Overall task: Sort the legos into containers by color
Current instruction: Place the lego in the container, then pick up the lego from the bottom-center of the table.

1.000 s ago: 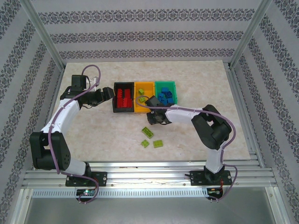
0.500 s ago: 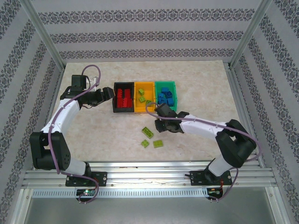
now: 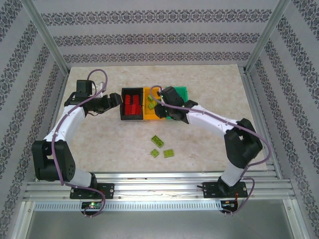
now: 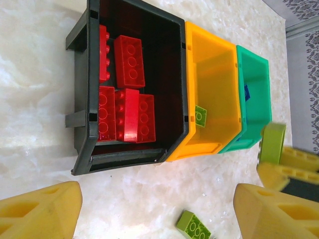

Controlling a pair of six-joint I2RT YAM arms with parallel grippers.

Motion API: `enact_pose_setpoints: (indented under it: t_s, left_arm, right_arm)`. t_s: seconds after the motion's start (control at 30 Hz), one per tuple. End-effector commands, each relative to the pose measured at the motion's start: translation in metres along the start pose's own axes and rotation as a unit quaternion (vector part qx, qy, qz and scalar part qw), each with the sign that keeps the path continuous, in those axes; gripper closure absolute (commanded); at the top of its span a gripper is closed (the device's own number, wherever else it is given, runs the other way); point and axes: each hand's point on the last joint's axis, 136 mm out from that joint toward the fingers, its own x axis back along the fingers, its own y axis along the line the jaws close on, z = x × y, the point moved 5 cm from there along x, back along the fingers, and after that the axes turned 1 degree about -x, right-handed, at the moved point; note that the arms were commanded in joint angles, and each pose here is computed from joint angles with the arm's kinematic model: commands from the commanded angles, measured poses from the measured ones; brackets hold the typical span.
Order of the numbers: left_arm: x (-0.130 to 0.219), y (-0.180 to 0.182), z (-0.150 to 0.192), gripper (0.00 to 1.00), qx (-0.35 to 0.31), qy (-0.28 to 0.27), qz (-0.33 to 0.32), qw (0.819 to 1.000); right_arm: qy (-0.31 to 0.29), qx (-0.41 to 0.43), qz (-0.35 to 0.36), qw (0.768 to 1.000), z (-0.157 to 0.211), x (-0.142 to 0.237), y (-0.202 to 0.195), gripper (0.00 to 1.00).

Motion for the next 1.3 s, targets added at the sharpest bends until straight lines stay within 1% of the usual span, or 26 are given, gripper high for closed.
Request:
enact_pose_setpoints:
  t_s: [0.0,0.07,0.17,0.3,0.53,0.67,0.73,0.83,0.97,1.1,1.27]
  left_arm:
    - [-0.002,-0.003,-0.002,0.20,-0.013,0.003,0.007,1.000]
    - [-0.003,-0.002,-0.001,0.20,-0.011,0.004,0.004,1.000]
    - [-0.003,-0.002,-0.002,0.20,-0.013,0.004,0.003,1.000]
    - [-0.003,-0.001,-0.001,0.20,-0.014,0.004,-0.001,1.000]
    - [-0.007,0.002,-0.001,0.20,-0.012,0.012,-0.003,1.000]
    - [-0.007,0.003,-0.001,0.20,-0.012,0.011,-0.006,1.000]
    - [-0.008,0.003,0.000,0.20,-0.012,0.012,-0.008,1.000]
    - [-0.008,0.003,0.000,0.20,-0.012,0.012,-0.008,1.000]
    - [-0.008,0.004,0.001,0.20,-0.012,0.013,-0.013,1.000]
    - [-0.008,0.004,0.001,0.20,-0.014,0.014,-0.013,1.000]
    - [-0.007,0.004,0.000,0.20,-0.015,0.013,-0.015,1.000]
  right_arm:
    - [0.004,-0.004,-0.013,1.000,-0.021,-0.013,0.000,0.50]
    - [0.012,-0.002,-0.017,1.000,-0.024,-0.017,0.001,0.46]
    - [0.015,0.002,-0.030,0.999,-0.015,-0.015,0.004,0.46]
    - [0.036,0.009,-0.041,0.998,0.019,-0.003,0.004,0.45]
    - [0.056,0.024,-0.049,0.997,0.081,0.032,0.002,0.45]
    - [0.086,0.039,-0.069,0.993,0.112,0.038,0.004,0.44]
    - [0.123,0.049,-0.085,0.988,0.127,0.034,0.007,0.44]
    - [0.154,0.073,-0.076,0.982,0.143,0.026,0.011,0.44]
    - [0.166,0.083,-0.066,0.980,0.151,0.016,0.016,0.44]
    - [0.162,0.084,-0.058,0.981,0.147,0.008,0.022,0.44]
    - [0.175,0.079,-0.050,0.980,0.146,-0.006,0.026,0.44]
